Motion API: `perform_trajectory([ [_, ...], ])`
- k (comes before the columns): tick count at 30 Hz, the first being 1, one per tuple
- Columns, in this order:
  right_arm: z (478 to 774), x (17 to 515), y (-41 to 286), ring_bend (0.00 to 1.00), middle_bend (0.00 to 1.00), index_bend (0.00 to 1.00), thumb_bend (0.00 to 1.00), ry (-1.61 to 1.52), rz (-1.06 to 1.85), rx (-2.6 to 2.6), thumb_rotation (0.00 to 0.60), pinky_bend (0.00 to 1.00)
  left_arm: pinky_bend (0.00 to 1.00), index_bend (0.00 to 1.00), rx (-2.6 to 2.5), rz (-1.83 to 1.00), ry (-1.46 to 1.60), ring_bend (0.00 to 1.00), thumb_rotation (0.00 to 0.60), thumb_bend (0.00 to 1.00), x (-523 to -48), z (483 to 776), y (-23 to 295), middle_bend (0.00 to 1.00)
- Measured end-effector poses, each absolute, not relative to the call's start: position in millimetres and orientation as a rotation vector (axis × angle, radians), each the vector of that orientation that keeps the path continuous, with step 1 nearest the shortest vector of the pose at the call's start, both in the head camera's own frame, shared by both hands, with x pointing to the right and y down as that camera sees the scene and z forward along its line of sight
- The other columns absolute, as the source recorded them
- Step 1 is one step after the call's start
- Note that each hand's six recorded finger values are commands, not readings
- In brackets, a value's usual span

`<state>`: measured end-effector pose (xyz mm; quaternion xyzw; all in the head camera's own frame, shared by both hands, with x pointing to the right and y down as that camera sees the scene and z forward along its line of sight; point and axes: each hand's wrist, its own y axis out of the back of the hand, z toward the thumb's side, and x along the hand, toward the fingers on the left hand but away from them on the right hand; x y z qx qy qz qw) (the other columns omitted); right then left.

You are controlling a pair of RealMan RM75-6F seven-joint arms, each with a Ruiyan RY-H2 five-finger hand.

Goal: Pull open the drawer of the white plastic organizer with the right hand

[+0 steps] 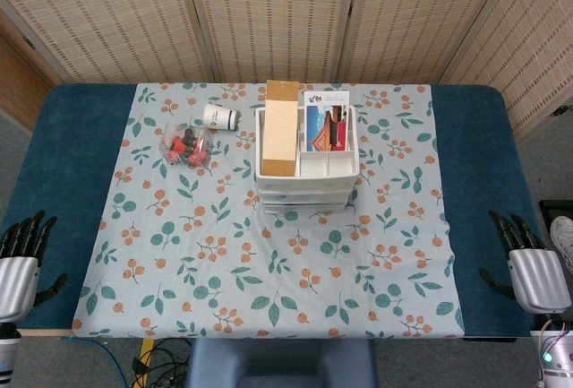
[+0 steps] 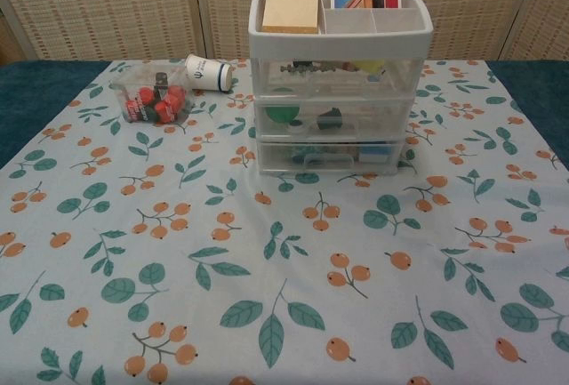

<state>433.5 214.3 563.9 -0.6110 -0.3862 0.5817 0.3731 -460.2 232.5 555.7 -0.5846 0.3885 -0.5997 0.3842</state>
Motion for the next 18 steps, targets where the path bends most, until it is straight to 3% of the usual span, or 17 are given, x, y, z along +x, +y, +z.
perform_trajectory([
  [15, 564.7, 426.8, 214.3, 0.16, 0.15, 0.01, 0.25, -0.985, 1.472, -1.594, 0.6, 0.29, 0.07, 0.01, -1.494, -1.515, 0.991, 0.0, 0.6, 0.22, -458.9, 555.5, 230.6, 0.0],
  [16, 564.5, 425.7, 213.6, 0.17, 0.15, 0.01, 0.25, -0.984, 1.467, -1.596, 0.6, 0.3, 0.07, 0.01, -1.494, -1.513, 0.992, 0.0, 0.6, 0.22, -458.8, 555.4, 230.2, 0.0],
  [18, 563.6, 423.1, 211.1, 0.25, 0.17, 0.01, 0.25, -0.983, 1.453, -1.598, 0.6, 0.45, 0.07, 0.01, -1.496, -1.511, 0.994, 0.0, 0.6, 0.22, -458.5, 555.3, 229.9, 0.0],
])
